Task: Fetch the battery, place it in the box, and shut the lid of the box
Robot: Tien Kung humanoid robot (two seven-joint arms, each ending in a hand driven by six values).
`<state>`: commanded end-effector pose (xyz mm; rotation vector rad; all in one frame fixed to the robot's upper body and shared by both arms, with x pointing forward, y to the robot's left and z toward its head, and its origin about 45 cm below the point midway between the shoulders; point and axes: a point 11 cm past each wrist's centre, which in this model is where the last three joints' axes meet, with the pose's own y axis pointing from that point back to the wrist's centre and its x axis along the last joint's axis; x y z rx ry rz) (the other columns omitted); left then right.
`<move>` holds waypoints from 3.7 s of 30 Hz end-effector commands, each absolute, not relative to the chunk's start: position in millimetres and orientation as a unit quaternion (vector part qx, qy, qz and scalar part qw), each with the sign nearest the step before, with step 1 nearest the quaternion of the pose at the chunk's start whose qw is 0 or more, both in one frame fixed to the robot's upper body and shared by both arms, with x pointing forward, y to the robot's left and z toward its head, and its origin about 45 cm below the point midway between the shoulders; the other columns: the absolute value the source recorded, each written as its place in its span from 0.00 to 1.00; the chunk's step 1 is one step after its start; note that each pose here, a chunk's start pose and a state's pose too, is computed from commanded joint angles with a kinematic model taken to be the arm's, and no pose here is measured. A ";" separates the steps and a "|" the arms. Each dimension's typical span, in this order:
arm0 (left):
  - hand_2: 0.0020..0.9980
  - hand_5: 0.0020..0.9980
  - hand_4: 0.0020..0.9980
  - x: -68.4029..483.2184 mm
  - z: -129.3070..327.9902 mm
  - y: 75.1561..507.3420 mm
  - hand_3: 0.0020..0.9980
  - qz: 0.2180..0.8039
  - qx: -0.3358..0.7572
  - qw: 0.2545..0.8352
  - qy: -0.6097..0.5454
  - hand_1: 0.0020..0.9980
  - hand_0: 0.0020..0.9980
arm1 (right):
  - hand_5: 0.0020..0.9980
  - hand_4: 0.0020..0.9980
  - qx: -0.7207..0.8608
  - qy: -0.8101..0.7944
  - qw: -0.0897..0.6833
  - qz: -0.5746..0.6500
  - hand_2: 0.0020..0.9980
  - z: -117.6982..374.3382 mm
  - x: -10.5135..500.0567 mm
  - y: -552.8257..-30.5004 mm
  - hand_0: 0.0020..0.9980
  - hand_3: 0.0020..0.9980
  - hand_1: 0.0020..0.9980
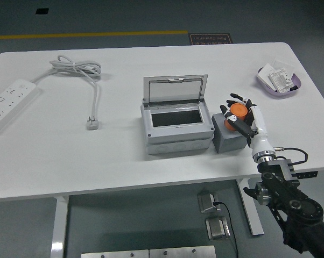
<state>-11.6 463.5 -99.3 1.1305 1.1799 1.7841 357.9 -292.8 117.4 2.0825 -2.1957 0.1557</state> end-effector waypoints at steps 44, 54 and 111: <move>0.60 0.21 0.76 -12.6 -99.3 463.5 0.67 0.692 0.436 0.351 0.456 0.62 0.59 | 0.00 0.00 0.679 -0.730 0.041 0.072 0.45 140.8 370.2 -287.2 0.49 0.37 0.51; 0.60 0.21 0.76 -14.2 -98.9 464.5 0.67 0.692 0.437 0.349 0.456 0.62 0.59 | 0.00 0.03 0.676 -0.727 0.041 0.107 0.44 159.0 376.4 -281.8 0.50 0.35 0.51; 0.60 0.22 0.77 -13.0 -94.4 475.2 0.67 0.693 0.444 0.341 0.454 0.63 0.59 | 0.00 0.26 0.753 -0.414 0.283 0.427 0.45 179.5 415.5 -138.9 0.23 0.48 0.29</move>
